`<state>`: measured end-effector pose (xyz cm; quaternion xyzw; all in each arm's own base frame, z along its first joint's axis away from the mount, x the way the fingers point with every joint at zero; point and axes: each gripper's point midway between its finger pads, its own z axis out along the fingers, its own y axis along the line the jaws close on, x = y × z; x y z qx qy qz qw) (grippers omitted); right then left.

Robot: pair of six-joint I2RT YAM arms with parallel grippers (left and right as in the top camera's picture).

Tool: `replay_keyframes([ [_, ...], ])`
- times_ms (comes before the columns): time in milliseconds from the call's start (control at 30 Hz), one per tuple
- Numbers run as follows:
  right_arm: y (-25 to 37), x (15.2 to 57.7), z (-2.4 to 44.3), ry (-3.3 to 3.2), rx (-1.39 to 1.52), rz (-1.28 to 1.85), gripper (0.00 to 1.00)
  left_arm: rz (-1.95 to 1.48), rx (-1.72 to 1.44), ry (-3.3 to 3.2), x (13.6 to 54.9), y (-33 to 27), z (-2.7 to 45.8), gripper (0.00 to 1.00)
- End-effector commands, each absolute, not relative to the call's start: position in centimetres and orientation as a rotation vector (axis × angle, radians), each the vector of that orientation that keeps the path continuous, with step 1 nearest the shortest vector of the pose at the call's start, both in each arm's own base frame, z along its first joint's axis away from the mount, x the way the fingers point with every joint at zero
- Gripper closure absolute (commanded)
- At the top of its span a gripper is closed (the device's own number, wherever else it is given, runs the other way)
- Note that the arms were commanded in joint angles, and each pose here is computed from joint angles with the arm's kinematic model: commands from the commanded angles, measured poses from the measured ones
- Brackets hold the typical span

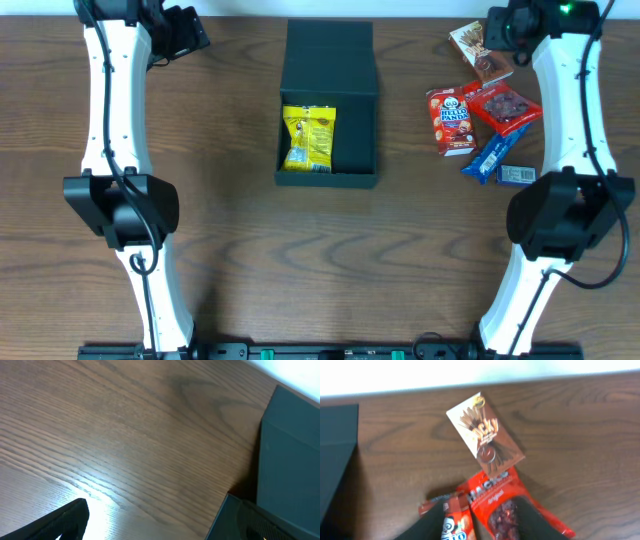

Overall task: Pack container
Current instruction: 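Withdraw the right gripper from the box toward the snacks, then reach the right gripper to the Pocky box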

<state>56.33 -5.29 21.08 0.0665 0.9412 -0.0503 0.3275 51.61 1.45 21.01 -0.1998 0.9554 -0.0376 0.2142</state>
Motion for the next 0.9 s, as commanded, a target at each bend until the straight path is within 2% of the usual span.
replay_keyframes([
  [0,-6.7,56.9,19.4,2.479,0.196,-0.197,0.26,-0.105,-0.547,2.671,51.7,0.8,20.2,0.05],
  [100,-7.3,57.3,17.4,2.513,0.139,-0.248,0.18,-0.107,-0.537,2.673,51.7,0.4,20.2,0.05],
  [233,-8.4,57.7,14.7,2.544,0.168,-0.310,0.17,-0.108,-0.533,2.674,51.7,0.3,20.2,0.05],
  [300,-8.7,58.8,14.1,2.516,0.174,-0.311,0.04,-0.108,-0.533,2.674,51.7,0.3,20.2,0.05],
  [333,-9.0,59.4,14.0,2.491,0.180,-0.311,0.01,-0.108,-0.533,2.673,51.7,0.3,20.2,0.05],
  [600,-10.3,66.5,13.2,2.211,0.210,-0.301,0.01,-0.108,-0.534,2.675,51.7,0.3,20.2,0.05],
  [667,-10.4,67.1,11.5,2.211,0.210,-0.300,0.04,-0.108,-0.534,2.675,51.7,0.3,20.2,0.05],
  [767,-10.1,67.1,7.9,2.272,0.157,-0.253,0.01,-0.107,-0.533,2.674,51.7,0.3,20.2,0.05],
  [867,-10.7,67.2,6.8,2.278,0.157,-0.263,0.03,-0.106,-0.533,2.673,51.7,0.3,20.2,0.05],
])
